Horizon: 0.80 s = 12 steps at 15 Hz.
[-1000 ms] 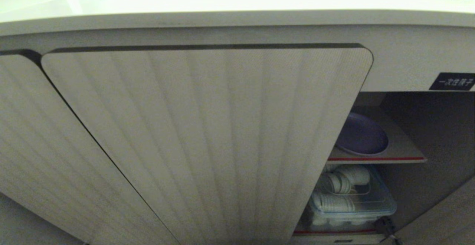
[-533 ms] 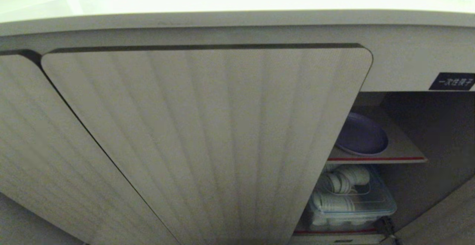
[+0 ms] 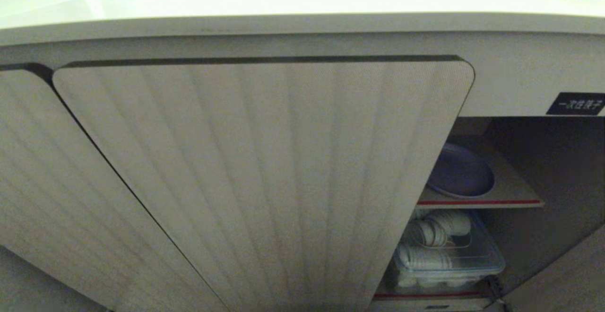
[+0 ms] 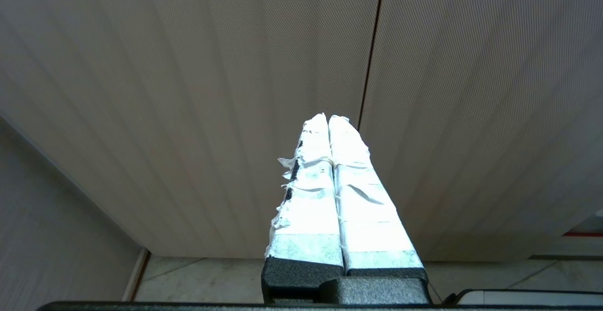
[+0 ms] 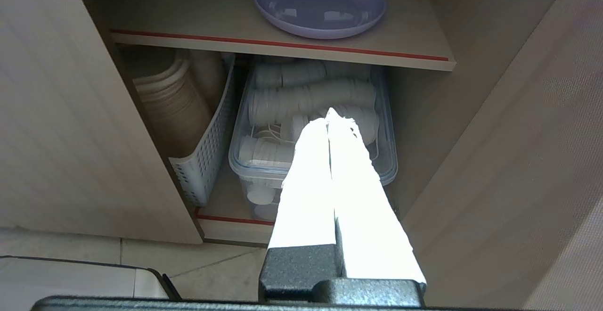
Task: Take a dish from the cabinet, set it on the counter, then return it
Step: Close the cabinet door
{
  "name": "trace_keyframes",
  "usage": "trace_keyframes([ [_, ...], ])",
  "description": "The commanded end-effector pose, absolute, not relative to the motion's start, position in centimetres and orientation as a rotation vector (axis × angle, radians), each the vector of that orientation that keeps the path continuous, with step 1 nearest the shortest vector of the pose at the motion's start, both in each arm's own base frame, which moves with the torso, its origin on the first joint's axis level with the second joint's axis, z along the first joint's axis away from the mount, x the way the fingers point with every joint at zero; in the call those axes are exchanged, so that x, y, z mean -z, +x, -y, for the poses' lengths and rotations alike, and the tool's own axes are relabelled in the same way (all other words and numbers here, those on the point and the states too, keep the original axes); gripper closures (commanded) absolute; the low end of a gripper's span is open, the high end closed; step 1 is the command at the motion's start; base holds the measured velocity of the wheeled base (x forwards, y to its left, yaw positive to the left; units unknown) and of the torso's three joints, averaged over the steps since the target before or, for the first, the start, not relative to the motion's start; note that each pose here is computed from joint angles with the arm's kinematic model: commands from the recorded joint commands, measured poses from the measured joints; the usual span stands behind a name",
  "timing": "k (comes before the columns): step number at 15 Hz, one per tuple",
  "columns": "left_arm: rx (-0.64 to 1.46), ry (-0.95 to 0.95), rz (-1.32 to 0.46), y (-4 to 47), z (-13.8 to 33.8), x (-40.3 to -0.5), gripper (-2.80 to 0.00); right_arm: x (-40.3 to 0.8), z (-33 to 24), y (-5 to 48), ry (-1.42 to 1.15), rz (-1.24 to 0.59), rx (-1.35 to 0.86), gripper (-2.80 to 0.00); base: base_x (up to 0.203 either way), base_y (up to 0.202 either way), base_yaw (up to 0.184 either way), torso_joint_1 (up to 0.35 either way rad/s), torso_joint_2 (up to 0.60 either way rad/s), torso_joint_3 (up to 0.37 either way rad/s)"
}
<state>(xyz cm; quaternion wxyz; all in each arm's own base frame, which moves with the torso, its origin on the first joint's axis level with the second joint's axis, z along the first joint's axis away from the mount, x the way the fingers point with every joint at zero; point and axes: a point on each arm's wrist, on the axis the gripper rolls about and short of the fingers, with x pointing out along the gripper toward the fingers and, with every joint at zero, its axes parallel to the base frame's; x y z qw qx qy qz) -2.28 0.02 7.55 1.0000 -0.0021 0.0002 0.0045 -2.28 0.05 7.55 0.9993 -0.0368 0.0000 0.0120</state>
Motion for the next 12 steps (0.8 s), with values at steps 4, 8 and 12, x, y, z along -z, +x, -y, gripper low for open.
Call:
trace_keyframes([
  [4,-0.009,-0.005,0.0,-2.28,-0.02,-7.55,0.0,-7.55,-0.05,-2.28,-0.072,0.001,-0.021,0.0,0.0,0.0,0.0,0.0,0.0,0.0],
  [8,-0.009,-0.005,0.0,-2.28,-0.02,-7.55,0.0,-7.55,-0.05,-2.28,-0.072,0.001,-0.021,0.0,0.0,0.0,0.0,0.0,0.0,0.0],
  [12,-0.009,-0.005,0.0,-2.28,-0.02,-7.55,0.0,-7.54,-0.05,-2.28,-0.072,0.0,-0.022,0.0,0.0,0.0,0.0,0.0,0.0,0.0],
])
